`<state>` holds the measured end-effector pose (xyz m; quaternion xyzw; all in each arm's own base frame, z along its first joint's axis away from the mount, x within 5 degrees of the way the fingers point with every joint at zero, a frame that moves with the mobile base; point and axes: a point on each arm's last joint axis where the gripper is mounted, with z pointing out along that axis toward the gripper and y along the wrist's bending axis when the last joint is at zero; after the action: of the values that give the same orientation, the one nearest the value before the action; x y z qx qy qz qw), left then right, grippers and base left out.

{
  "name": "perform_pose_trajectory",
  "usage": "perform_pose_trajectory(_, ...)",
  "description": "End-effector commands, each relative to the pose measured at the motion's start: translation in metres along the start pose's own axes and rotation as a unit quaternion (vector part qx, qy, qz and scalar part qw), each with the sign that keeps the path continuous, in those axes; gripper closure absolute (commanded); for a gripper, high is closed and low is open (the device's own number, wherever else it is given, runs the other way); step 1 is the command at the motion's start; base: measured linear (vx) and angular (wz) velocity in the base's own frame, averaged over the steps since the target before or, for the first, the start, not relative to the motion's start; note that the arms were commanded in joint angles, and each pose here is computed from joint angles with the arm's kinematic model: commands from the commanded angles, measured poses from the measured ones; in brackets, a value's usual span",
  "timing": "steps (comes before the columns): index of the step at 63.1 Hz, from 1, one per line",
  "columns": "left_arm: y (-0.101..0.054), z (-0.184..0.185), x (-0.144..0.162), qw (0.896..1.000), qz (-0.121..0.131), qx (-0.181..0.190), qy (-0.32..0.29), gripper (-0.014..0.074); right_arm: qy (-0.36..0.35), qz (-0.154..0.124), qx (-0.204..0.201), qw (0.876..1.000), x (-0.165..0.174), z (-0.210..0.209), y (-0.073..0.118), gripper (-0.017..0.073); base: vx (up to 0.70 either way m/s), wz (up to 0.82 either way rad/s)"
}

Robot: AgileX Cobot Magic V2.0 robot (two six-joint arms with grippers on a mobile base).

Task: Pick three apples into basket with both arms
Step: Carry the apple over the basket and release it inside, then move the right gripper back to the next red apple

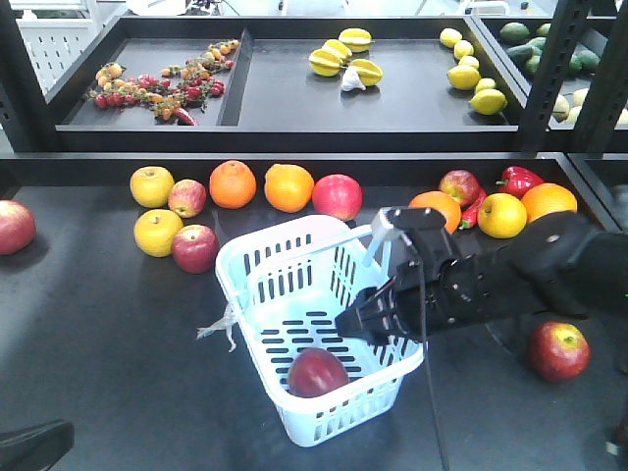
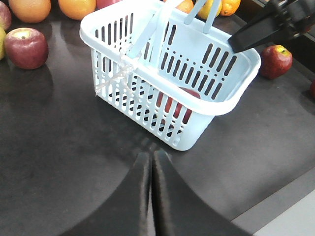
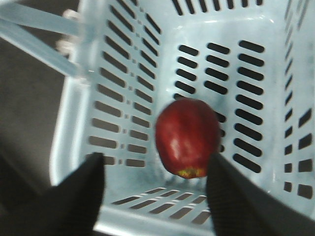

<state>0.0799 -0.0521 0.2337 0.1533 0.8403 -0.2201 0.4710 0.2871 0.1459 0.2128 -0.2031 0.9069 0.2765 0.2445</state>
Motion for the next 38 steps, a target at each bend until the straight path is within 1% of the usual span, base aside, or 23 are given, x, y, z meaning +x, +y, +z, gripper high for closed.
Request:
perform_pose_trajectory(1, -0.001, -0.002, -0.011, 0.999, -0.009, -0.002, -0.036, 0.0601, -0.045, -0.026, -0.022, 0.998, -0.014, -0.031, 0.02, 0.0388, 0.0, 0.0)
perform_pose_trajectory(3, -0.001, -0.002, -0.011, 0.999, -0.009, -0.002, -0.036, 0.0601, -0.052, -0.032, -0.025, 0.998, -0.015, -0.038, 0.024, 0.0447, 0.0, 0.0)
perform_pose_trajectory(4, -0.001, -0.002, -0.011, 0.999, -0.009, -0.002, -0.036, 0.0601, -0.053, -0.033, -0.029, 0.998, -0.015, -0.041, 0.026, 0.0492, 0.0, 0.0)
perform_pose_trajectory(7, -0.001, -0.002, -0.011, 0.999, -0.009, -0.002, -0.036, 0.0601, -0.056, -0.045, -0.034, 0.997, -0.014, -0.051, 0.032, 0.0575, 0.0, 0.0)
perform_pose_trajectory(11, -0.001, -0.002, -0.011, 0.999, -0.009, -0.002, -0.036, 0.0601, -0.05, -0.048, -0.039, 0.997, -0.012, -0.061, 0.038, 0.0571, 0.0, 0.0)
perform_pose_trajectory(14, -0.001, -0.002, -0.011, 0.999, -0.009, -0.003, -0.036, 0.0601, -0.041, -0.04, -0.037, 0.998, -0.008, -0.068, 0.041, 0.0567, 0.0, 0.0)
perform_pose_trajectory(17, -0.001, -0.002, -0.011, 0.999, -0.009, -0.003, -0.036, 0.0601, -0.033, -0.034, -0.025, 0.999, -0.003, -0.074, 0.042, 0.0564, 0.0, 0.0)
perform_pose_trajectory(20, -0.001, -0.002, -0.011, 0.999, -0.009, -0.003, -0.036, 0.0601, -0.027, -0.035, -0.003, 0.999, 0.003, -0.08, 0.041, 0.0564, 0.0, 0.0)
perform_pose_trajectory(23, -0.001, -0.002, -0.011, 0.999, -0.009, -0.003, -0.036, 0.0601, -0.025, -0.035, 0.03, 0.999, 0.011, -0.087, 0.037, 0.0564, 0.0, 0.0)
perform_pose_trajectory(28, -0.001, -0.002, -0.011, 0.999, -0.009, -0.003, -0.036, 0.0601, -0.018, -0.005, 0.093, 0.995, 0.029, -0.098, 0.025, 0.0564, 0.0, 0.0)
perform_pose_trajectory(31, -0.001, -0.002, -0.011, 0.999, -0.009, -0.003, -0.036, 0.0601, -0.018, 0.005, 0.127, 0.992, 0.037, -0.107, 0.019, 0.0564, 0.0, 0.0)
perform_pose_trajectory(34, -0.001, -0.002, -0.011, 0.999, -0.009, -0.003, -0.036, 0.0601, -0.023, 0.019, 0.16, 0.987, 0.045, -0.116, 0.011, 0.0564, 0.0, 0.0)
perform_pose_trajectory(38, -0.001, -0.002, -0.011, 0.999, -0.009, -0.003, -0.036, 0.0601, -0.033, 0.041, 0.208, 0.977, 0.052, -0.13, 0.0, 0.0564, 0.0, 0.0)
